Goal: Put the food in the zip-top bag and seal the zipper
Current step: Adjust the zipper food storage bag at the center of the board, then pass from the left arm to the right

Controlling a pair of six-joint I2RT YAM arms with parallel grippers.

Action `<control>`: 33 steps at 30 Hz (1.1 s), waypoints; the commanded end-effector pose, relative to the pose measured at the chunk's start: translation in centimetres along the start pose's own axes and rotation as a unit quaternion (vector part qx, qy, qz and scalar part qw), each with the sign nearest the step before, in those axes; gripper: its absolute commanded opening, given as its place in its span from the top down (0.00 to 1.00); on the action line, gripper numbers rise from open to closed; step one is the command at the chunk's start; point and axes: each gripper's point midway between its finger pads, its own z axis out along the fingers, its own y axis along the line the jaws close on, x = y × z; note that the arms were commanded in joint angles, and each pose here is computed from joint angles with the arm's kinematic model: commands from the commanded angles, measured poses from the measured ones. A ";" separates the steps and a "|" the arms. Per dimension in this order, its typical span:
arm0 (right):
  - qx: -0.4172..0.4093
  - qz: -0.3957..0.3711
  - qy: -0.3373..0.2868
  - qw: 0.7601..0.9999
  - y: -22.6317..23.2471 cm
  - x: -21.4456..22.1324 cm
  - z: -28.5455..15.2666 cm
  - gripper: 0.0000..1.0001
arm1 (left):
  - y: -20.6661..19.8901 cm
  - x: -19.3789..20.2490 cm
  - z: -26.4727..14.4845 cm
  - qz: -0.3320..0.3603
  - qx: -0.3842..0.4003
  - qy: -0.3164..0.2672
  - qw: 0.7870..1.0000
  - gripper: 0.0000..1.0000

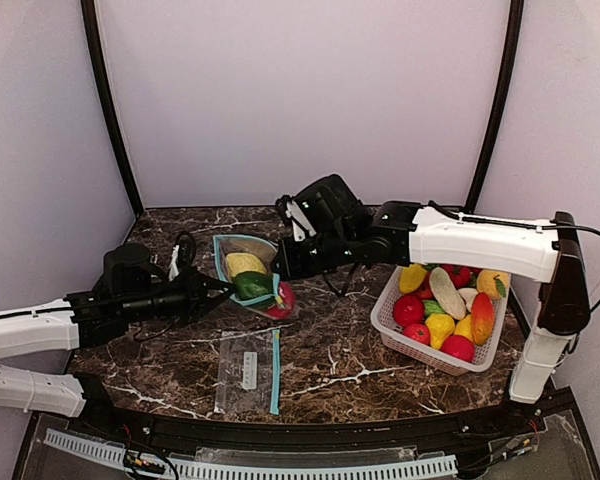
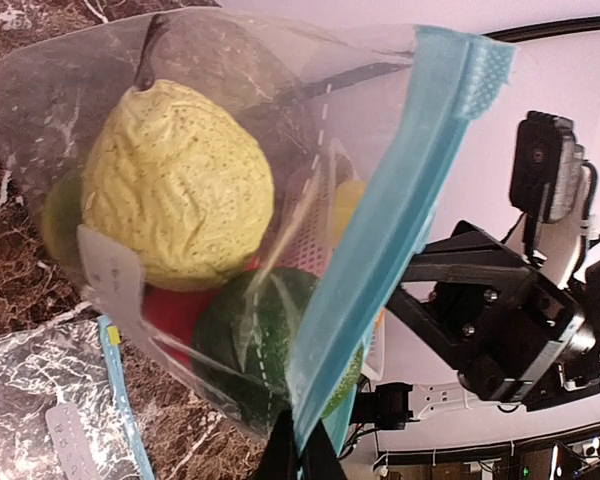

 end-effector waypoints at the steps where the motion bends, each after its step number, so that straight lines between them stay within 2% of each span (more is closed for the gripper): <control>1: 0.074 -0.002 0.010 0.997 -2.8 0.9 0.7 1.00 | -4.1 -0.9 -0.4 0.014 0.057 -0.007 0.998 0.99; 4: 0.078 -0.011 0.019 0.997 -2.9 1.0 0.7 0.98 | -2.9 -1.0 -0.1 0.017 0.035 -0.012 0.999 0.99; 8: 0.042 -0.032 0.011 0.999 -1.2 0.9 -0.5 0.57 | -1.1 -1.2 0.2 0.002 0.021 -0.032 0.999 0.99; 10: 0.022 -0.043 0.000 0.999 -0.4 1.0 -1.7 0.45 | -0.8 -1.5 0.2 -0.004 0.017 -0.043 0.999 0.99; 12: 0.006 -0.052 -0.002 0.999 -0.2 2.0 -2.5 0.38 | -0.4 -1.7 0.2 -0.006 0.010 -0.051 0.999 0.99; 15: -0.019 -0.062 0.000 0.998 0.6 3.6 -3.4 0.37 | -0.3 -1.9 0.2 -0.004 0.007 -0.056 0.998 0.99; 21: -0.070 -0.031 0.036 0.996 1.3 7.6 -2.5 0.45 | 0.4 -1.6 0.0 -0.003 0.002 -0.054 0.999 0.99; 25: -0.096 -0.008 0.044 0.994 1.8 8.4 -1.2 0.50 | 0.6 -1.4 -0.2 -0.005 0.002 -0.052 0.999 0.99; 33: -0.102 -0.019 0.058 0.993 3.1 9.0 0.5 0.55 | 0.5 -1.5 -0.7 -0.007 0.006 -0.057 0.998 0.99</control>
